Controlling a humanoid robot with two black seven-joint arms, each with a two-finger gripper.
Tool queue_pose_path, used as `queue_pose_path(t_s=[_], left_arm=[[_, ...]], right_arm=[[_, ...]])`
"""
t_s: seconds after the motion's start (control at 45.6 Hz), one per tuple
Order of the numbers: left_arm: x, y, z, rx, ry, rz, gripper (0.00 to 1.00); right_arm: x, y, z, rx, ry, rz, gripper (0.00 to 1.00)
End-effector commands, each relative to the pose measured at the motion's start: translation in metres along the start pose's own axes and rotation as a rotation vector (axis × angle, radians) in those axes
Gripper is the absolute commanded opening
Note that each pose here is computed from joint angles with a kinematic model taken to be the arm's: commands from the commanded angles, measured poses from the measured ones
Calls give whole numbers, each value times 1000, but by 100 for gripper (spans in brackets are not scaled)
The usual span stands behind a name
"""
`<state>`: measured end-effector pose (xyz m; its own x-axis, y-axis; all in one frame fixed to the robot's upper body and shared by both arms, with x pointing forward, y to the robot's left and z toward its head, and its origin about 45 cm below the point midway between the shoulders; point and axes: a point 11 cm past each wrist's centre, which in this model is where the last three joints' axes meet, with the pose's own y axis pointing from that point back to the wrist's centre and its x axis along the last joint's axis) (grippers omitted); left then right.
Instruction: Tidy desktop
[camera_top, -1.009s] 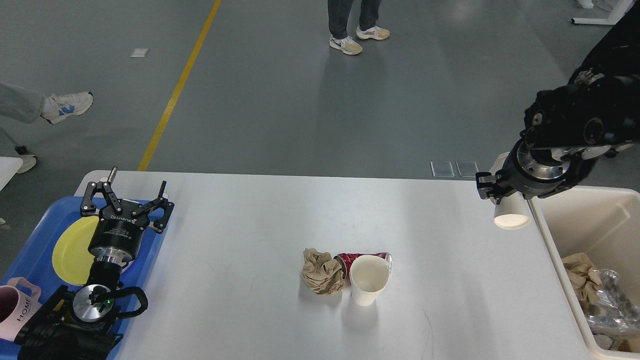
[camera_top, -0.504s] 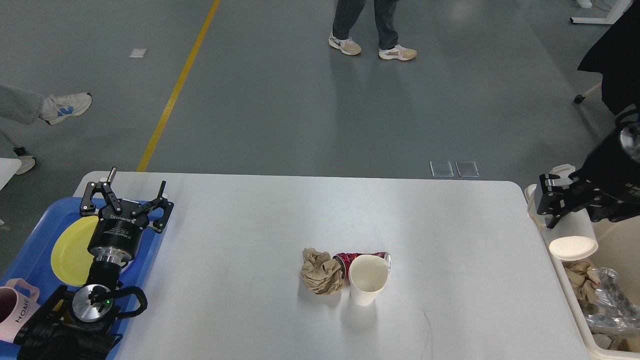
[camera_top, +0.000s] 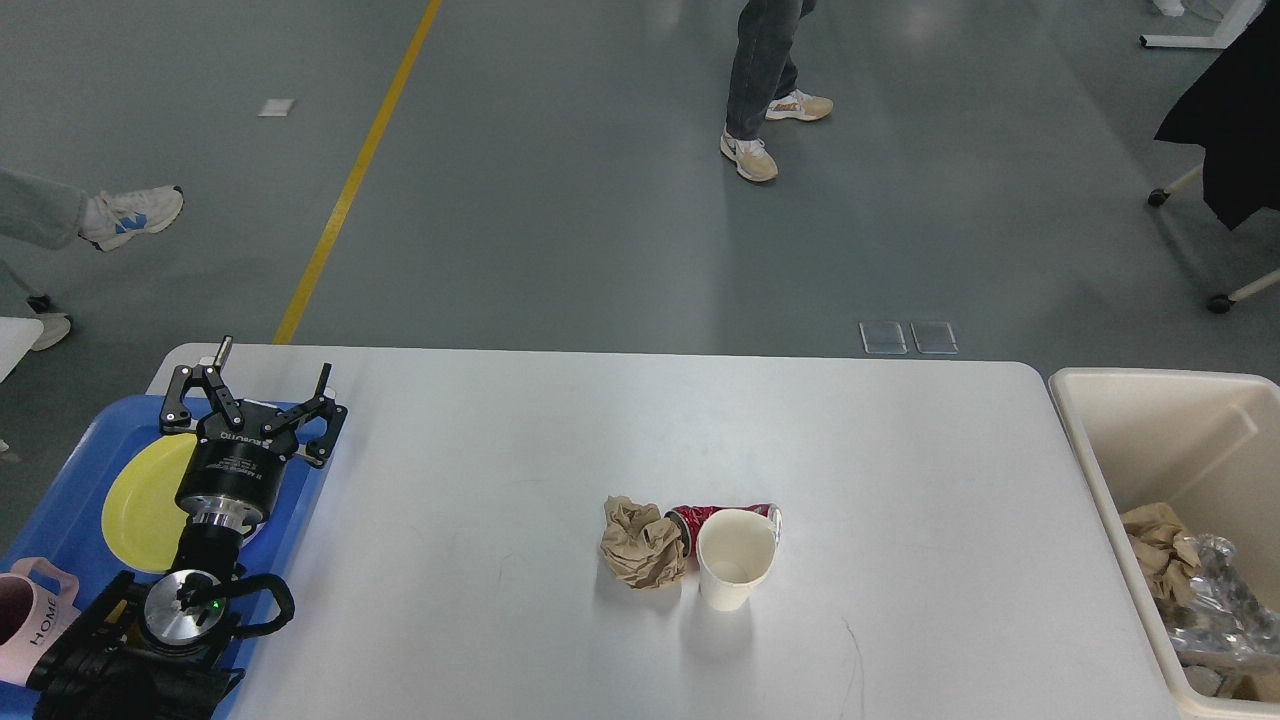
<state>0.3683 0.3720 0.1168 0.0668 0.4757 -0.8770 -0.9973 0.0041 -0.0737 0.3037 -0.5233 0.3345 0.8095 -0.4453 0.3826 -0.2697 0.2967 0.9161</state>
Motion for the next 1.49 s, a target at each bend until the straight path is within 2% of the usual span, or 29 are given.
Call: queue_pose_path(t_s=[0.0,0.263,0.439,0.636,0.789,0.987,1.425,1.447,1.469], left_arm=[[0,0,1,0,-1,0,96],[-1,-1,0,-2,1,-2,96],[-1,-1,0,-2,1,-3,96],[-1,-1,0,-2,1,-3,96],[-1,-1,0,0,0,-3,96],[-1,-1,0,-2,1,-3,96],[-1,-1,0,-2,1,-3,96],[-1,-1,0,0,0,-2,96],[-1,-1,0,0,0,-3,96]], right_arm=[[5,-51,37,-53,-46,23,0],[-21,-149,72,-75,-113,104,0],[-59,-214,51,-106,-7,180,0],[-107,-255,37,-132,36,243,0],[-121,-264,33,-148,52,300,0],[-143,-274,27,-152,62,274,0],[-153,-275,41,-182,33,296,0],[-155,-276,41,-183,33,292,2],[-157,-276,43,-186,34,290,11]])
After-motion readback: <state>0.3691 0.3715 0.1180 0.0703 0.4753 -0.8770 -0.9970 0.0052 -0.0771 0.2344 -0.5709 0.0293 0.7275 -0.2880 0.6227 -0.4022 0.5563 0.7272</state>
